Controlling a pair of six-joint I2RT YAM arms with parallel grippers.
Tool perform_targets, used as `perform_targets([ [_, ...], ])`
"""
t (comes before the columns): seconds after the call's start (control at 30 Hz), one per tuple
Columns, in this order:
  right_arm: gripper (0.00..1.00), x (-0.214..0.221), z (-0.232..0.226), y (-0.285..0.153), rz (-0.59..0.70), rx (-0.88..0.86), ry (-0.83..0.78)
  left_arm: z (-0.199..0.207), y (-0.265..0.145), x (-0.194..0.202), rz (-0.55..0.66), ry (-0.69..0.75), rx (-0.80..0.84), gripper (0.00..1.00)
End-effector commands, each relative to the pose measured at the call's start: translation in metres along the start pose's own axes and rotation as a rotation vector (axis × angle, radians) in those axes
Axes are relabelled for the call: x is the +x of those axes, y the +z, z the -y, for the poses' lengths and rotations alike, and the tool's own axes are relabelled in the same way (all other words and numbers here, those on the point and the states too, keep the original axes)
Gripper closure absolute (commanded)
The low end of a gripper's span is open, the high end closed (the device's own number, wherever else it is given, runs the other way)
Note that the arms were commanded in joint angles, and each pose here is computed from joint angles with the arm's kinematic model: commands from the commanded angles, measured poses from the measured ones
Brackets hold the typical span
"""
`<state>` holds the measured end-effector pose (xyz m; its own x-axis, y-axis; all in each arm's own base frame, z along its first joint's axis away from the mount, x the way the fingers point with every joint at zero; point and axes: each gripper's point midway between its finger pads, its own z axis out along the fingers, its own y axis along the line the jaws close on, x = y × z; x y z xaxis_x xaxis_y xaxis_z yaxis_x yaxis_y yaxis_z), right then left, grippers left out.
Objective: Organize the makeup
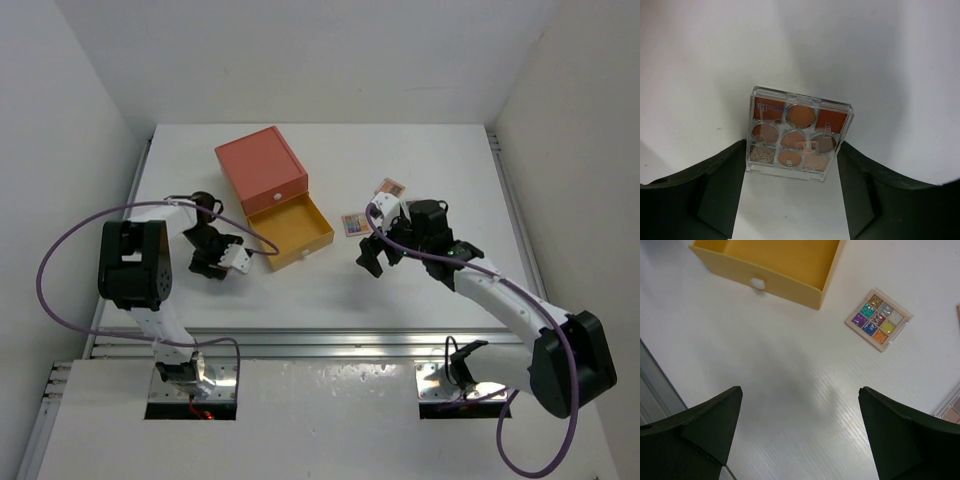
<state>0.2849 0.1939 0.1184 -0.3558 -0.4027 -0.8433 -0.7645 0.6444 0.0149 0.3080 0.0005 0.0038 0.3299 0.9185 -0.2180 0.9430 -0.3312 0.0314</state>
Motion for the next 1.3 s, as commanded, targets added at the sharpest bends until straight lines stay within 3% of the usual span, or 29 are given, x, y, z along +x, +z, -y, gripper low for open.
perform_targets([
  [0.0,0.00,-0.007,0.007,-0.004,0.046,0.028,-0.025,0.062,0.025,-0.036,0.168,-0.152,0.167,0.53],
  [0.2,0.00,-0.021,0.007,0.002,0.108,0.004,-0.018,0.044,-0.016,-0.067,0.376,-0.420,0.022,0.55],
  [0.27,0.00,-0.030,0.015,0.006,0.135,0.020,-0.010,0.030,-0.035,-0.065,0.397,-0.486,-0.046,0.55],
  [0.43,0.00,-0.053,0.059,0.011,0.191,0.140,0.213,0.011,-0.092,-0.081,0.433,-0.644,-0.189,0.55],
  [0.7,0.00,-0.040,0.115,0.018,0.108,0.364,0.288,-0.060,-0.145,-0.150,0.554,-0.831,-0.362,0.52],
  [0.73,0.00,-0.039,0.117,0.018,0.104,0.373,0.287,-0.069,-0.139,-0.157,0.571,-0.923,-0.333,0.52],
  [0.87,0.00,-0.029,0.143,0.017,0.038,0.474,0.331,-0.118,-0.132,-0.183,0.613,-0.971,-0.367,0.52],
  [0.97,0.01,-0.013,0.169,0.021,-0.048,0.549,0.389,-0.143,-0.112,-0.178,0.546,-1.061,-0.383,0.52],
  [1.07,0.01,-0.010,0.189,0.014,-0.112,0.593,0.396,-0.154,-0.085,-0.176,0.499,-1.122,-0.352,0.52],
  [1.1,0.01,0.012,0.204,0.013,-0.168,0.622,0.429,-0.159,-0.081,-0.179,0.498,-1.111,-0.362,0.52],
  [1.13,0.01,0.001,0.207,0.014,-0.172,0.622,0.406,-0.162,-0.081,-0.180,0.490,-1.113,-0.383,0.52],
  [1.2,0.01,0.028,0.213,0.016,-0.263,0.621,0.439,-0.162,-0.068,-0.178,0.466,-1.122,-0.395,0.52],
  [1.27,0.03,0.036,0.226,0.016,-0.275,0.621,0.467,-0.160,-0.058,-0.177,0.442,-1.125,-0.395,0.49],
])
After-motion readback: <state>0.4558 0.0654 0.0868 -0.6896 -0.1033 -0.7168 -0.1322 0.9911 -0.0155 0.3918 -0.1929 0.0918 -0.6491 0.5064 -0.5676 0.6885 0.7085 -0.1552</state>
